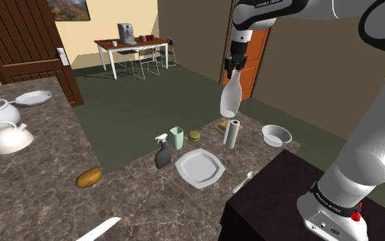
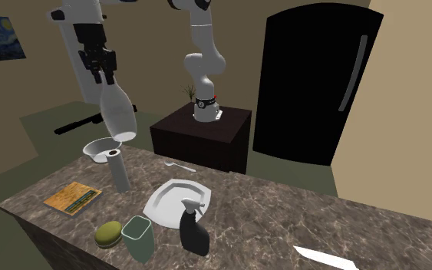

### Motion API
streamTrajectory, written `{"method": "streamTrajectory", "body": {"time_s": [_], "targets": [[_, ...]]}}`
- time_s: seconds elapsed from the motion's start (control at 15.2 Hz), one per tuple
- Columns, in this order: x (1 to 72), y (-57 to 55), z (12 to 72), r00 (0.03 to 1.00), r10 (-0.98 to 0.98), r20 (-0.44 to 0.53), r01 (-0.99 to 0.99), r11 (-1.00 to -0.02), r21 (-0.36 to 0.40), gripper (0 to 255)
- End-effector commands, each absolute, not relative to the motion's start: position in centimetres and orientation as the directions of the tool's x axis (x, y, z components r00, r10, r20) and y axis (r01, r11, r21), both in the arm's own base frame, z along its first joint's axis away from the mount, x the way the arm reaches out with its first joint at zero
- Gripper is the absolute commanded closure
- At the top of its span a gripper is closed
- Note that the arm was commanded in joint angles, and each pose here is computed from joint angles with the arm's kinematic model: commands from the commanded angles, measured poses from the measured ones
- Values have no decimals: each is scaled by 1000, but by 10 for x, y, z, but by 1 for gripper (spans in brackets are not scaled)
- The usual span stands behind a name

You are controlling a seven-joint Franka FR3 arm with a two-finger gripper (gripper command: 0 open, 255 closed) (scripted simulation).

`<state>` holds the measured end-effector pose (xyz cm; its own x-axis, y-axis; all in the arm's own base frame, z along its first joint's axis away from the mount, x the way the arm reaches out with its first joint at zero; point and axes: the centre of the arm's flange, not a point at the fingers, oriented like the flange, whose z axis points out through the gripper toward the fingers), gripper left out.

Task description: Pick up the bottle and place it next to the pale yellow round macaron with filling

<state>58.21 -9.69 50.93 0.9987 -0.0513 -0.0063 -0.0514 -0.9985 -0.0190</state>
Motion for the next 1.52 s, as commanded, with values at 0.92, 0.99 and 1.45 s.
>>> {"method": "streamTrajectory", "body": {"time_s": [0.92,0.99,1.45], "targets": [[583,-97,425,999,-51,-5,-51,-999,-19,255],[583,-97,420,999,-51,-5,-51,-999,-19,255],[583,-97,383,999,-51,-5,-51,-999,-19,255]]}}
